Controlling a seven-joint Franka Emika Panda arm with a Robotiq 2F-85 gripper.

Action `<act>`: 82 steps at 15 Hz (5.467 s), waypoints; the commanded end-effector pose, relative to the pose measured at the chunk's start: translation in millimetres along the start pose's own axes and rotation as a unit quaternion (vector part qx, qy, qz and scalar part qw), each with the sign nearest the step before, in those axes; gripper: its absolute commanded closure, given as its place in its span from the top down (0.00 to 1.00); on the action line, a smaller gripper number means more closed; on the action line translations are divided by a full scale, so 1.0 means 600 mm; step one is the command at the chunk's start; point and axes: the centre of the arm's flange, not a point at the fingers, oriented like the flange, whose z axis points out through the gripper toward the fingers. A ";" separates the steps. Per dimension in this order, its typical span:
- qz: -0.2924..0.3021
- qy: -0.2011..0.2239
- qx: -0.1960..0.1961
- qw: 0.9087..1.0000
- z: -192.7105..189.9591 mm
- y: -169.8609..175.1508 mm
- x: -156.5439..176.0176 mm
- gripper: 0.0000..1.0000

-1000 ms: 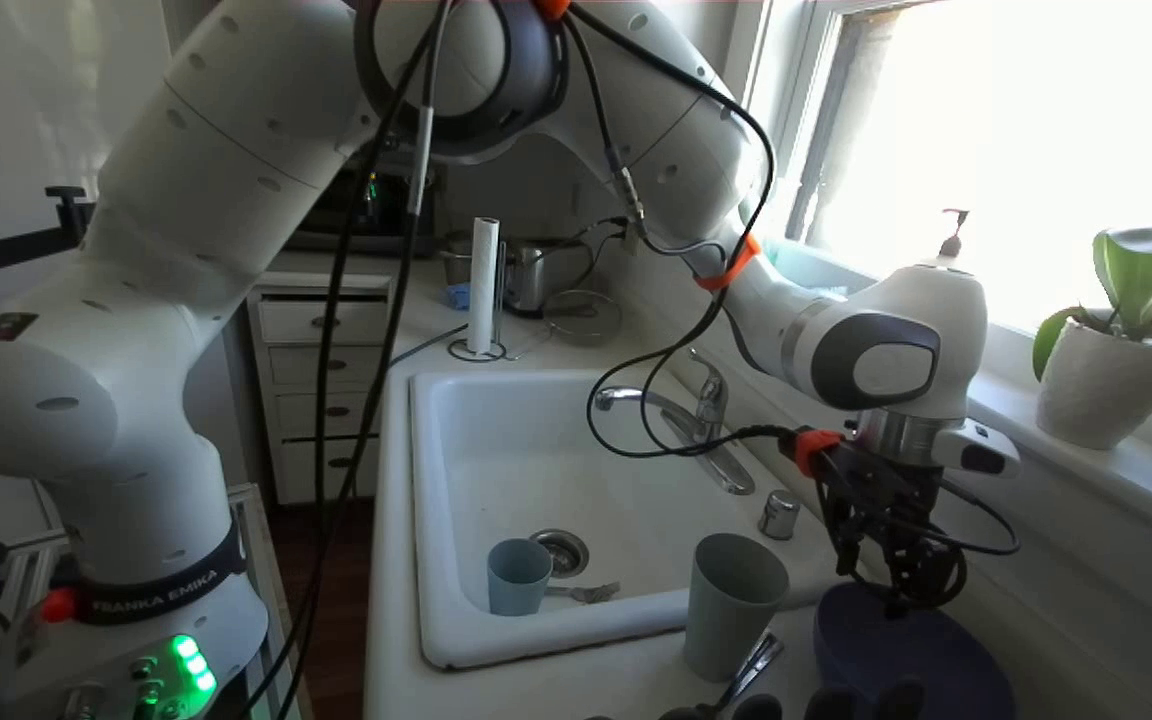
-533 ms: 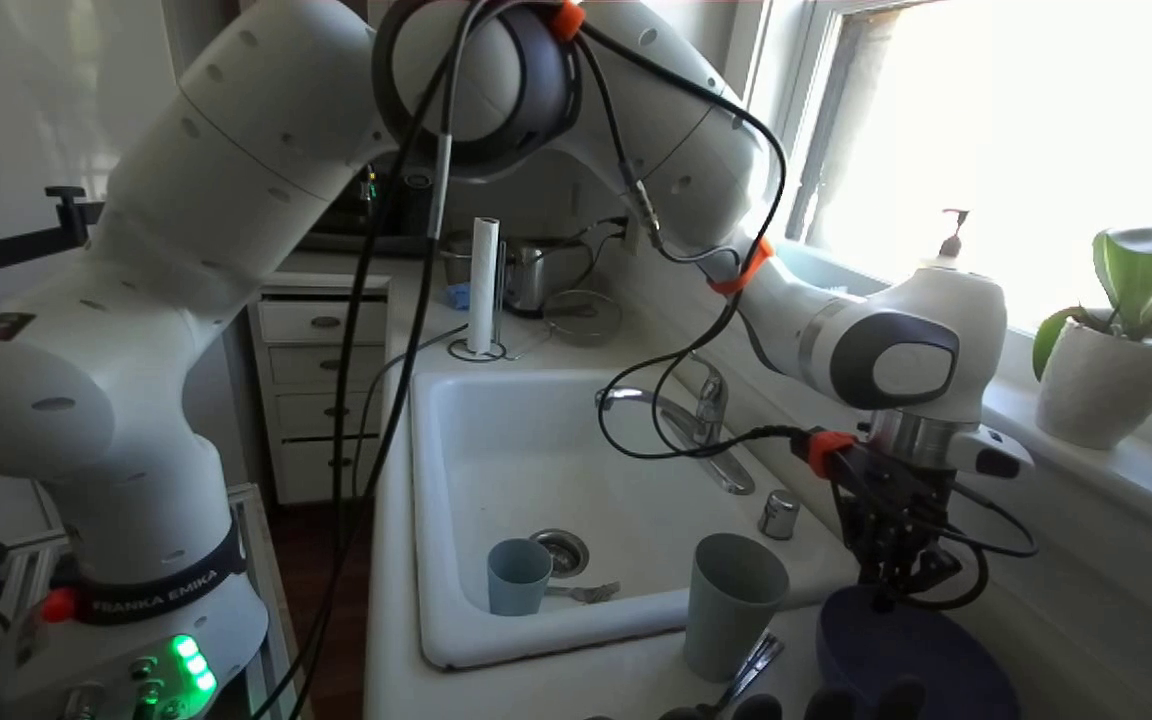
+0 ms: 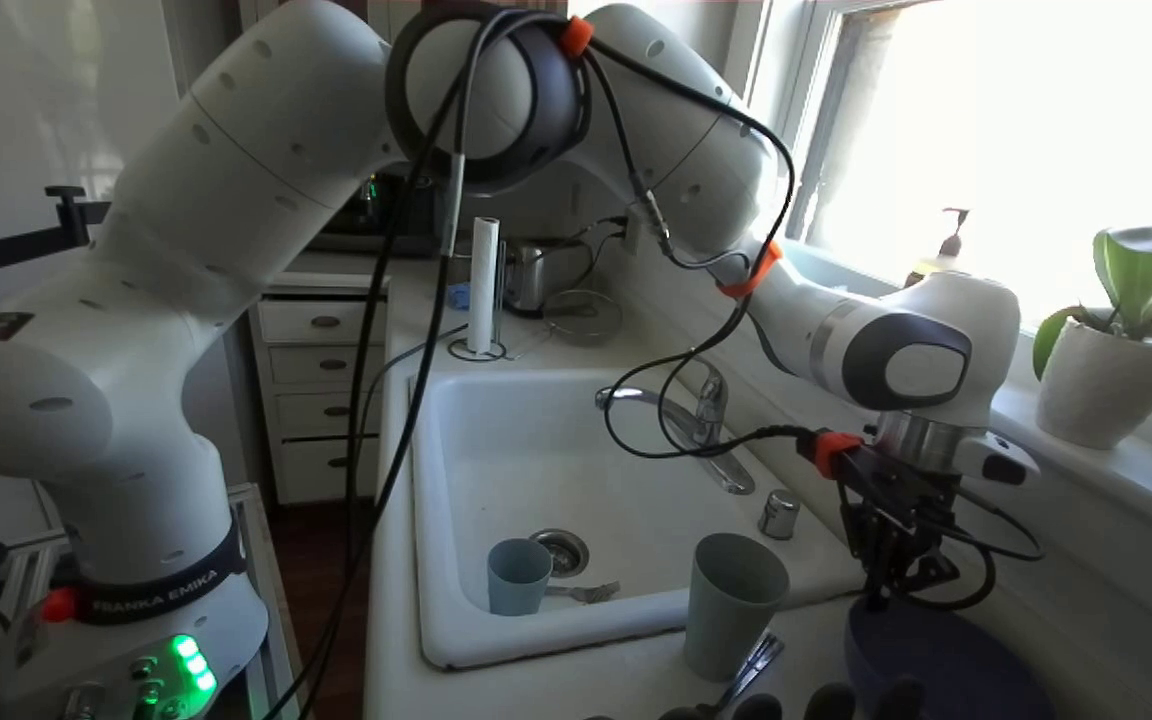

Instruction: Pick up the blue bowl and pour the water in the blue bowl into the sink then put the bowl back where it was and place the gray cup inside the blue bowl

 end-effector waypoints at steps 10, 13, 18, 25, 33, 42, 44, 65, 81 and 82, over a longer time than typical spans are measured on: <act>0.005 -0.021 0.006 1.000 -0.148 -0.008 -0.051 0.01; 0.002 -0.033 0.008 0.999 -0.188 -0.028 -0.077 0.01; 0.007 -0.054 0.015 0.998 -0.235 -0.065 -0.130 0.01; 0.022 -0.021 0.025 0.999 -0.286 -0.081 -0.127 0.04; 0.004 -0.014 0.056 0.998 -0.323 -0.113 -0.156 0.01; -0.128 -0.042 0.205 0.969 -0.331 -0.243 -0.250 0.01; -0.160 -0.048 0.243 0.955 -0.325 -0.261 -0.266 0.01; -0.251 -0.102 0.374 0.887 -0.331 -0.240 -0.282 0.01; -0.307 -0.124 0.534 0.778 -0.360 -0.158 -0.276 0.01; -0.310 -0.124 0.544 0.769 -0.359 -0.153 -0.275 0.01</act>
